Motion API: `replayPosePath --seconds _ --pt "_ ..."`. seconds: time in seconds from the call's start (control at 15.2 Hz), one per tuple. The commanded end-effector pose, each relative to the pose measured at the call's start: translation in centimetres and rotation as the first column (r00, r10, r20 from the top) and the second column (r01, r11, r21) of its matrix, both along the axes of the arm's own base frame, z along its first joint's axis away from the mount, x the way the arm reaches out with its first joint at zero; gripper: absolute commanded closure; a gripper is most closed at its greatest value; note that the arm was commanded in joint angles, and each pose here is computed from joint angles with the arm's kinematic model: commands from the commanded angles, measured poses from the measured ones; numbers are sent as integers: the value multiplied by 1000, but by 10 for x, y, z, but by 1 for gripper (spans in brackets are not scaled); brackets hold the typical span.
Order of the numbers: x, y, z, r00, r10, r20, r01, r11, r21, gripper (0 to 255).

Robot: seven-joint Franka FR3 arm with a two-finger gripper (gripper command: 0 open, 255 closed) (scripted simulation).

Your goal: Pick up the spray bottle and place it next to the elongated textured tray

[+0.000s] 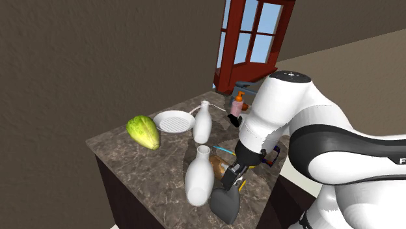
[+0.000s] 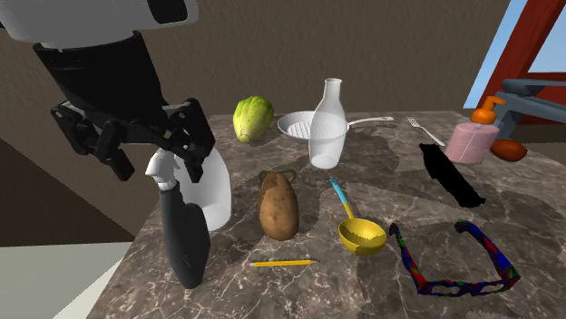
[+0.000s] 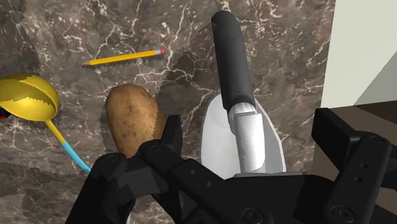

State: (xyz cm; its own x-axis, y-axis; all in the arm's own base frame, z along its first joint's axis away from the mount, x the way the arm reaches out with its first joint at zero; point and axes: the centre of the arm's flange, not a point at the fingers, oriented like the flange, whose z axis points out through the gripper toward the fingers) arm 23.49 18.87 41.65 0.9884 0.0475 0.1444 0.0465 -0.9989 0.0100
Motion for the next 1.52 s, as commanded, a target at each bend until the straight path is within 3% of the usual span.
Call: replayPosePath --seconds 0.0,0.59,1.45 --pt "0 0 0 1000 0 0 0 1000 0 255" --pt "0 0 0 1000 0 0 0 1000 0 255" --pt "0 0 69 1000 0 0 0 1000 0 255"
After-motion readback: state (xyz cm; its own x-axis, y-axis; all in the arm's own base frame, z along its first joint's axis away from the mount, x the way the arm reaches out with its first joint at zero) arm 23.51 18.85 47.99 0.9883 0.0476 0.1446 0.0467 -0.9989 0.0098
